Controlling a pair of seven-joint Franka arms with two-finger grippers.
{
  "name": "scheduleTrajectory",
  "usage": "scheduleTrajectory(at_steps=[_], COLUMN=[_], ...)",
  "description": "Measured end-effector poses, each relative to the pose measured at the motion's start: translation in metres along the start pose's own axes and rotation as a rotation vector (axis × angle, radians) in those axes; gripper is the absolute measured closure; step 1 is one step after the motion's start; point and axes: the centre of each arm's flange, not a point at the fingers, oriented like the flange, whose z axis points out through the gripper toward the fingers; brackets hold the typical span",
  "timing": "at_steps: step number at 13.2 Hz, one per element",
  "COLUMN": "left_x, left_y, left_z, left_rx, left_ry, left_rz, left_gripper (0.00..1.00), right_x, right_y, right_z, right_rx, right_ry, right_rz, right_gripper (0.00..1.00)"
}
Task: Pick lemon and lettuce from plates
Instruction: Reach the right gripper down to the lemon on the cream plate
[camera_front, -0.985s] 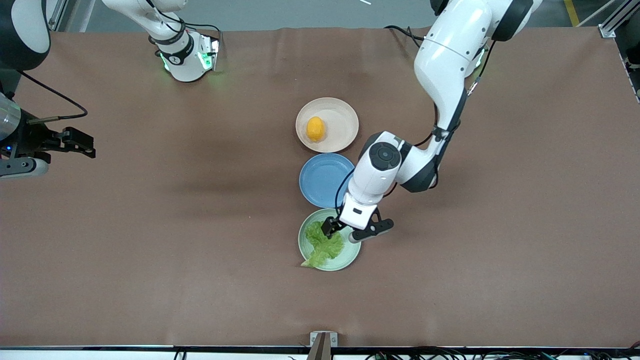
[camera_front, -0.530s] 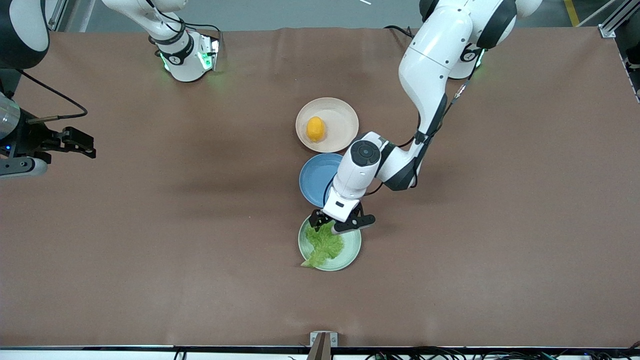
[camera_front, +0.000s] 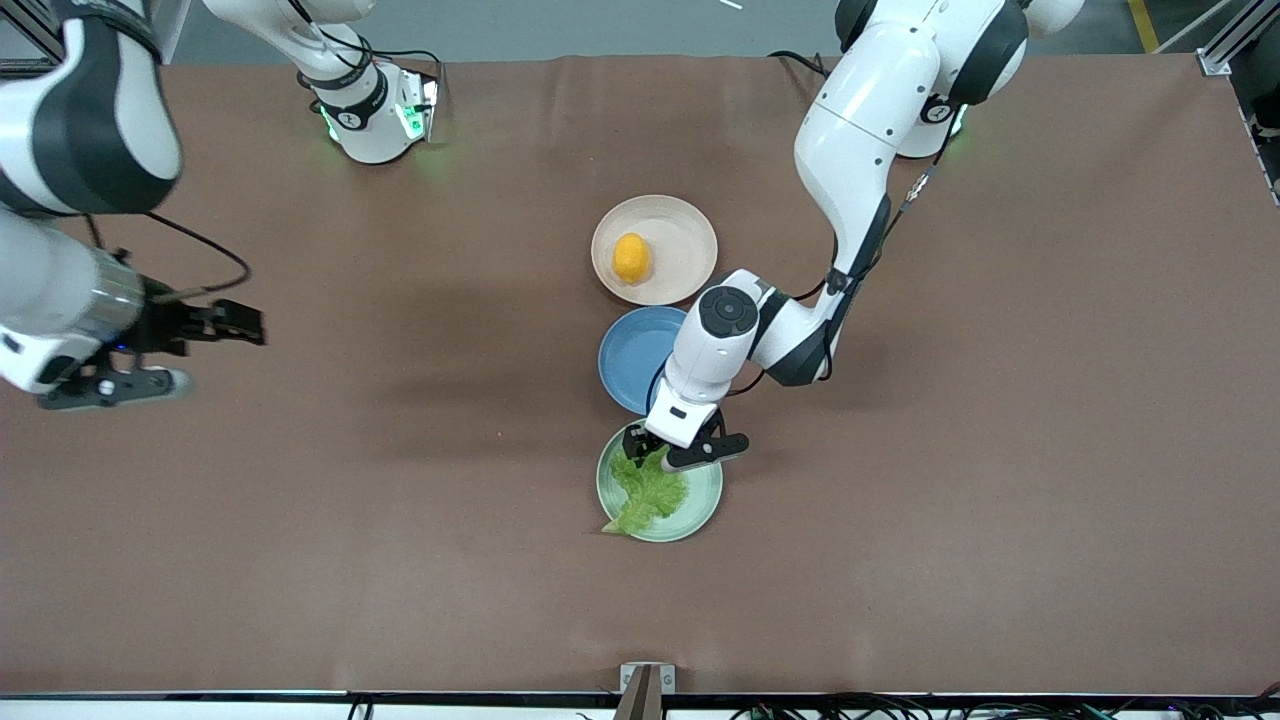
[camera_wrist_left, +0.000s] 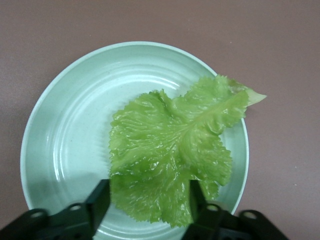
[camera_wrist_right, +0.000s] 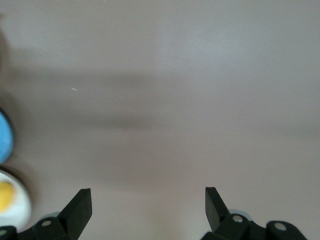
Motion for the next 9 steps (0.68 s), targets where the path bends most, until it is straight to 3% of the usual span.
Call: scheduleTrajectory(at_steps=[2, 5, 9], left_x=[-0.001, -0.004, -0.005], left_y=[-0.002, -0.006, -0.008], left_z=[0.004, 0.011, 0.015], left_rx=[0.006, 0.014, 0.017], left_ry=[-0.003, -0.009, -0.011], left_rz=[0.000, 0.000, -0.001], left_gripper=[0.34, 0.34, 0.40], right_x=[-0.015, -0.085, -0.179], right_y=[-0.085, -0.232, -0.336], right_z=[0.021, 0.094, 0.199], right_rx=[0.021, 0.038, 0.081], right_ry=[-0.006, 0.083, 0.136], right_rz=[0.108, 0.247, 0.353], right_gripper=[0.00, 0.00, 0.00])
